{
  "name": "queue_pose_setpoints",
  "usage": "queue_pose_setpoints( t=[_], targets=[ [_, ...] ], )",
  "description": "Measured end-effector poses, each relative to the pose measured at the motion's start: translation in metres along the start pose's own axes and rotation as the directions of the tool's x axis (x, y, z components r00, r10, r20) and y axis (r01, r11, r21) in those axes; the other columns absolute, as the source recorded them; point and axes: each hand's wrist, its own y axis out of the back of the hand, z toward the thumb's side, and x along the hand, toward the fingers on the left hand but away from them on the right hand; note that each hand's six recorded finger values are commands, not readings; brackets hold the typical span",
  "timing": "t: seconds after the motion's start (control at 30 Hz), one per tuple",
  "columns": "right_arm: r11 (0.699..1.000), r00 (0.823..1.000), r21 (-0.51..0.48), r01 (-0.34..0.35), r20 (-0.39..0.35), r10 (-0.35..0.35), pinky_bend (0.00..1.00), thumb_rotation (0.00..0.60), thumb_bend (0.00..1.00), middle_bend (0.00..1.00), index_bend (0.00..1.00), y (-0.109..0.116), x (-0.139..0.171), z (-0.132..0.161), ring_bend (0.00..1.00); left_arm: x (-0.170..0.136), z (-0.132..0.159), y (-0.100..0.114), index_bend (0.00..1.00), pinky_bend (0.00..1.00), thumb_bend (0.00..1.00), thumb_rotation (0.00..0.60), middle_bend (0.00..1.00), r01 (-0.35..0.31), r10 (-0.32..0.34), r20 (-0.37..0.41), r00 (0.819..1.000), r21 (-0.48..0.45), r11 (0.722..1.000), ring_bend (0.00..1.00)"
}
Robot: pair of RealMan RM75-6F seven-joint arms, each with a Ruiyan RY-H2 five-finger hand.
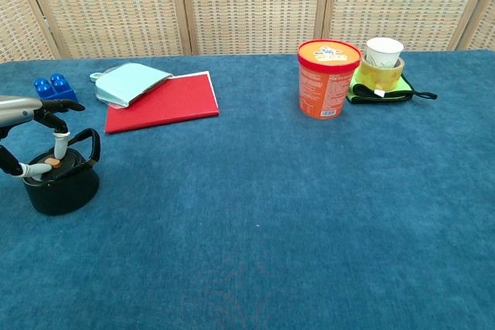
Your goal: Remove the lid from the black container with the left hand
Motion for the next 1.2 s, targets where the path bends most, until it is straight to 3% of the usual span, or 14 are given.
queue_pose_setpoints(
  t=[0.2, 0.43, 0.63, 0.83, 1.0, 1.2],
  targets=[
    [1.0, 1.0, -0.002, -0.001, 0.0, 0.001, 0.0, 0.6, 0.0, 0.0, 0.0, 0.0, 0.0, 0.0, 0.0, 0.001, 0.002, -0.001, 0.61, 0.0, 0.44, 0.6, 0.0, 0.002, -0.002, 0.002, 1.0, -0.001, 1.0, 0.0],
    [1.0, 1.0, -0.004, 0.0, 0.0, 0.0, 0.0, 0.6, 0.0, 0.0, 0.0, 0.0, 0.0, -0.001, 0.0, 0.001, 0.002, 0.004, 0.64, 0.0, 0.45, 0.6, 0.0, -0.011, 0.011, 0.0, 1.0, -0.009, 1.0, 0.0],
    [1.0, 1.0, -0.004, -0.002, 0.0, 0.002, 0.0, 0.6, 0.0, 0.0, 0.0, 0.0, 0.0, 0.0, 0.0, -0.004, 0.001, 0.021, 0.64, 0.0, 0.45, 0.6, 0.0, -0.056, 0.056, -0.003, 0.998, -0.04, 0.998, 0.0],
    [1.0, 1.0, -0.002, -0.005, -0.005, 0.005, 0.0, 0.6, 0.0, 0.0, 0.0, -0.001, 0.0, 0.001, 0.0, -0.013, -0.018, 0.043, 0.64, 0.0, 0.46, 0.6, 0.0, -0.1, 0.096, -0.047, 0.994, -0.076, 0.992, 0.0],
    [1.0, 1.0, -0.005, -0.004, -0.004, 0.004, 0.0, 0.6, 0.0, 0.0, 0.0, -0.001, 0.001, 0.001, 0.0, -0.013, -0.045, 0.032, 0.64, 0.0, 0.46, 0.6, 0.0, -0.075, 0.065, -0.117, 0.991, -0.083, 0.994, 0.0],
    [1.0, 1.0, -0.005, -0.007, -0.004, 0.007, 0.0, 0.6, 0.0, 0.0, 0.0, -0.001, 0.0, 0.001, 0.0, -0.008, -0.072, 0.003, 0.64, 0.0, 0.46, 0.6, 0.0, -0.018, 0.001, -0.186, 0.982, -0.091, 0.996, 0.0]
  ],
)
